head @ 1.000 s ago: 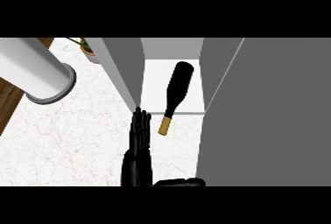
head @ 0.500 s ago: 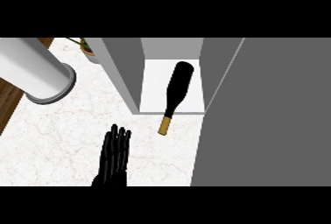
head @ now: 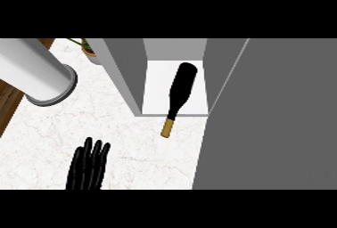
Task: Pick up the wine, place it into the cabinet and close the cabinet
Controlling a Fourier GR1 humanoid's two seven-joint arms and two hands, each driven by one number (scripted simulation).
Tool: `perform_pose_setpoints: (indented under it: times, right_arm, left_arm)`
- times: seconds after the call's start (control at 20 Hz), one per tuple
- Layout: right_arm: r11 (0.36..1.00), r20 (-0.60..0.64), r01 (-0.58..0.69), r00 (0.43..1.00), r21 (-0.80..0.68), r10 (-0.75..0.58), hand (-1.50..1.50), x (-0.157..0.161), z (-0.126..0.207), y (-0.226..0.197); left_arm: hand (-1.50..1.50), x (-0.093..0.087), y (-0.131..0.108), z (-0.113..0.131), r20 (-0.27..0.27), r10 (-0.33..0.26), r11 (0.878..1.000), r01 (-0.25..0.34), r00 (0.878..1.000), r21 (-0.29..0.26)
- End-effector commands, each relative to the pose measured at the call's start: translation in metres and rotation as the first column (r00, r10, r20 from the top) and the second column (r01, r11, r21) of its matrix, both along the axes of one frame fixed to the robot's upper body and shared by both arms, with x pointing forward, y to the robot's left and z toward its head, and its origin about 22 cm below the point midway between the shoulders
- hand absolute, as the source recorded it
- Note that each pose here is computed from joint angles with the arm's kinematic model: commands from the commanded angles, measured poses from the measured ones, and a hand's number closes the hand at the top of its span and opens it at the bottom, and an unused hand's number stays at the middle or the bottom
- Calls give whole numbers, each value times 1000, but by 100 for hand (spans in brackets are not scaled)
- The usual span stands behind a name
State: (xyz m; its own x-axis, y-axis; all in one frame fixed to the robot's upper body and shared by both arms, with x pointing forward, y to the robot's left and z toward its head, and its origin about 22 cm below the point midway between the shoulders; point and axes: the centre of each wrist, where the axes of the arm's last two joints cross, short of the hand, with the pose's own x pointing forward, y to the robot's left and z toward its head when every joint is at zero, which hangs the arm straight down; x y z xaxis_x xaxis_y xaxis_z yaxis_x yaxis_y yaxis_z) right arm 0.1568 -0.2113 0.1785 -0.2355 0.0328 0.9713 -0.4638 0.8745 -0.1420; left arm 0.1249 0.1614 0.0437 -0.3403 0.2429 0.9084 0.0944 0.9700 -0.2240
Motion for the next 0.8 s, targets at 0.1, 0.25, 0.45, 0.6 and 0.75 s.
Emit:
perform_pose_setpoints:
  times: [0.1,0.25,0.45,0.6,0.75]
  right_arm:
    - [981,-112,-151,980,119,164,150,-27,0,5]
    - [975,-131,-172,973,139,190,150,-50,8,9]
    - [952,-99,-297,948,78,303,150,-49,11,24]
    - [932,-71,-357,930,59,361,150,-55,12,38]
    - [916,-88,-397,912,62,402,150,-59,14,52]
  left_arm:
    - [-150,-2,30,0,18,17,1000,-17,1000,18]
    - [-150,4,47,25,23,75,997,-75,997,1]
    - [-150,-14,63,21,32,80,997,-80,996,0]
    - [-150,-13,85,20,40,77,997,-77,996,-11]
    - [-150,-4,106,22,42,110,994,-109,993,-13]
